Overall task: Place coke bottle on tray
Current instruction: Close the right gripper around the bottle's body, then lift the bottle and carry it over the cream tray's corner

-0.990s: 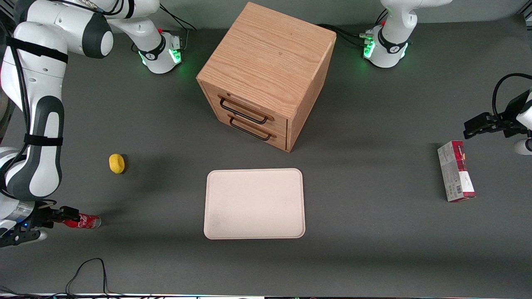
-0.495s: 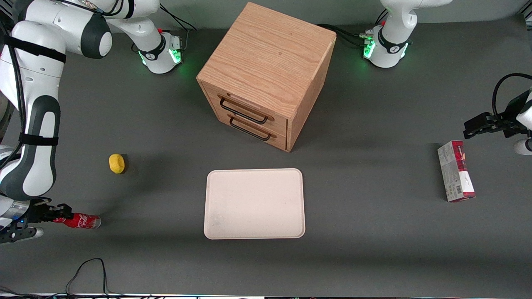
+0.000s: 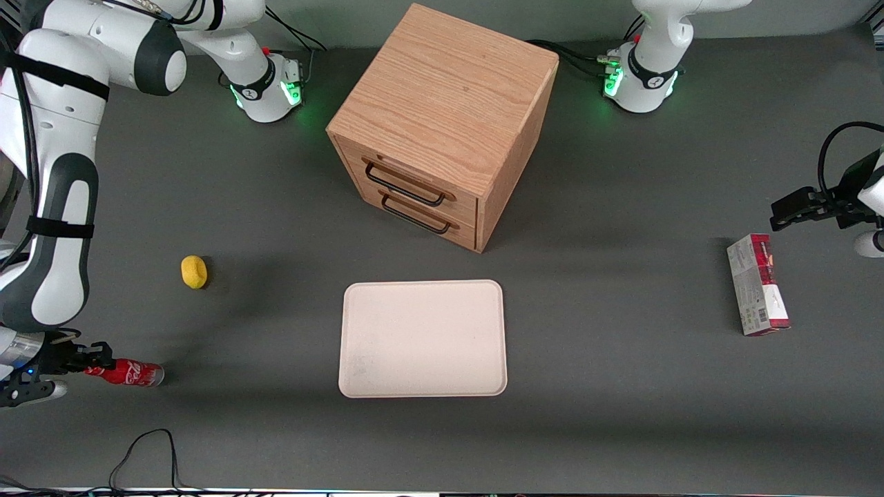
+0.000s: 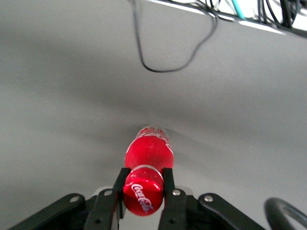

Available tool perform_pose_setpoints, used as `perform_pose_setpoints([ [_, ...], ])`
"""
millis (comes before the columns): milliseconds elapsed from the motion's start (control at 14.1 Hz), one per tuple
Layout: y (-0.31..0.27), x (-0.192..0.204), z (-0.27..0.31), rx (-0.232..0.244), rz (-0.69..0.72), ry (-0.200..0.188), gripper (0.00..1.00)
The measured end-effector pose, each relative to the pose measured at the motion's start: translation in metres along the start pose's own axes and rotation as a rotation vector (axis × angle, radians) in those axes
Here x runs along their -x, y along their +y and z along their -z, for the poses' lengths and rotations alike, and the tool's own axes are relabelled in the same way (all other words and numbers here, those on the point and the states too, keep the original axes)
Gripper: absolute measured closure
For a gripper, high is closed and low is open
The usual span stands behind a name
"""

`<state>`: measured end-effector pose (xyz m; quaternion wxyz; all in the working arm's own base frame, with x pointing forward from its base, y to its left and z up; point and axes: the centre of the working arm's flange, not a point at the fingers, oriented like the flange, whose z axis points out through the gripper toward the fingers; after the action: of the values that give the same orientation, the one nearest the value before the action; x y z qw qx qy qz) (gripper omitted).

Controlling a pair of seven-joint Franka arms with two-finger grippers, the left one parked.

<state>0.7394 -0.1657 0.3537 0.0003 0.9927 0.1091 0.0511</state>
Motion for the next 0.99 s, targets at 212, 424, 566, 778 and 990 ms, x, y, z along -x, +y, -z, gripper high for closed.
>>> perform_pose_setpoints([
  [212, -0.049, -0.020, 0.055, -0.039, -0.011, -0.065, 0.68],
  [424, -0.126, -0.041, 0.128, -0.056, -0.058, -0.093, 0.68],
  [566, -0.178, -0.051, 0.158, -0.042, -0.078, -0.078, 0.68],
  [778, -0.276, -0.065, 0.157, 0.013, -0.066, -0.089, 0.68],
  [990, -0.373, -0.074, 0.142, 0.027, -0.068, -0.050, 0.68],
])
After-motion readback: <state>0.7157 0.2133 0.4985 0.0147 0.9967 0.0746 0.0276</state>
